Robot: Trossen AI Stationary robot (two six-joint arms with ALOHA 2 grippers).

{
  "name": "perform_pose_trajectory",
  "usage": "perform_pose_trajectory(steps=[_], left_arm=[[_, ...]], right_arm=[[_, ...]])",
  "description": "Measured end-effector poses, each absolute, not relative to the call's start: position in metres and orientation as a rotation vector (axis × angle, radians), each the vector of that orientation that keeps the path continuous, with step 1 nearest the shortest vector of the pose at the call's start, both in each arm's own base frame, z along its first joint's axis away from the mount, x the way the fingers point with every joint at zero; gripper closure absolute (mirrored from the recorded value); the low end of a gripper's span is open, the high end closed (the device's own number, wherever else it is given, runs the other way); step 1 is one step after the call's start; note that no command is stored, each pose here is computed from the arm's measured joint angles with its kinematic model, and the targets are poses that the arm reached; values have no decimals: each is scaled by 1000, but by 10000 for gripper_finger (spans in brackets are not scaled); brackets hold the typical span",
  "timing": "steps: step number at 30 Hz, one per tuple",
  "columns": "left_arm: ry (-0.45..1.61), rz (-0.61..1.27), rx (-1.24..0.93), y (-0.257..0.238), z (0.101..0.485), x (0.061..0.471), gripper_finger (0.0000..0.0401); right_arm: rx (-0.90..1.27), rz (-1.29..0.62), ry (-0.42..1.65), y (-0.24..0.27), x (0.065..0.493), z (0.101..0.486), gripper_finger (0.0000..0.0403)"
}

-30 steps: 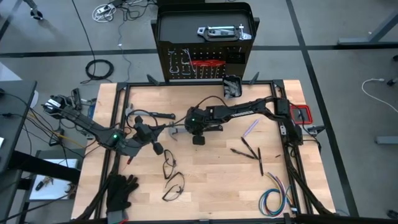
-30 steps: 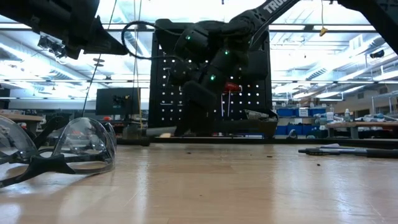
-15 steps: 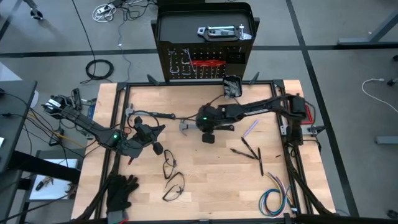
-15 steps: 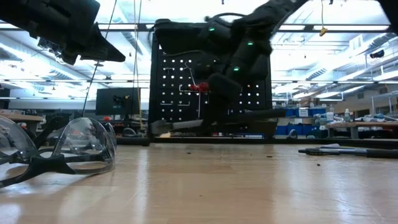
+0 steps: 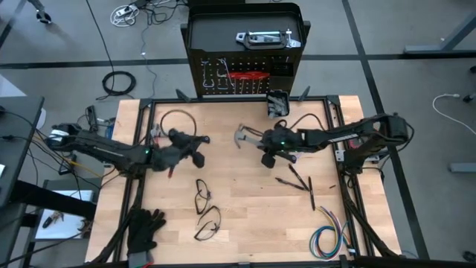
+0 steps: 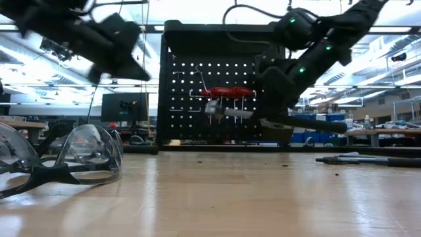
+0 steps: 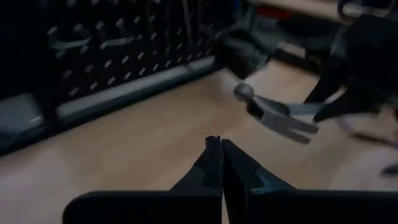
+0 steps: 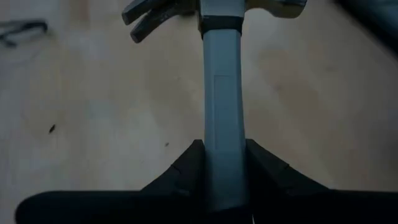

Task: Hang tools onto peg board
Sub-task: Move the middle left hammer on the middle right

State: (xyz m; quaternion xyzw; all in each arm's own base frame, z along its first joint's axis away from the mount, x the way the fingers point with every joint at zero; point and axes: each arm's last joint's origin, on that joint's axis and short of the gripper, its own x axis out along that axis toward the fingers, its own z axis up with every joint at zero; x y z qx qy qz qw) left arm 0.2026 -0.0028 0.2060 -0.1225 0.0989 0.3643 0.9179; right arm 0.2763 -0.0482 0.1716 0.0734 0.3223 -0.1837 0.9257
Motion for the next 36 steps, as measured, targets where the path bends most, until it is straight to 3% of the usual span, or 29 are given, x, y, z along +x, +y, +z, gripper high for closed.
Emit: perform_pose_trajectory(steps=[5,9,16,21,36], left_arm=[[124,717,-177,26,208,223,375],[61,743,-63,46,204,238,327],[-22,616,-185,91,193,275,254],[-13,586,-191,124,194,305,248],[212,1000,220,159,215,336,248]], right_arm=[[148,-431,572,-43,262,184,311],[153,-473,525,-42,253,192,311],[138,-473,493,-39,252,197,311],[108,-455,511,-36,252,196,311],[97,-548,594,-43,235,173,311]])
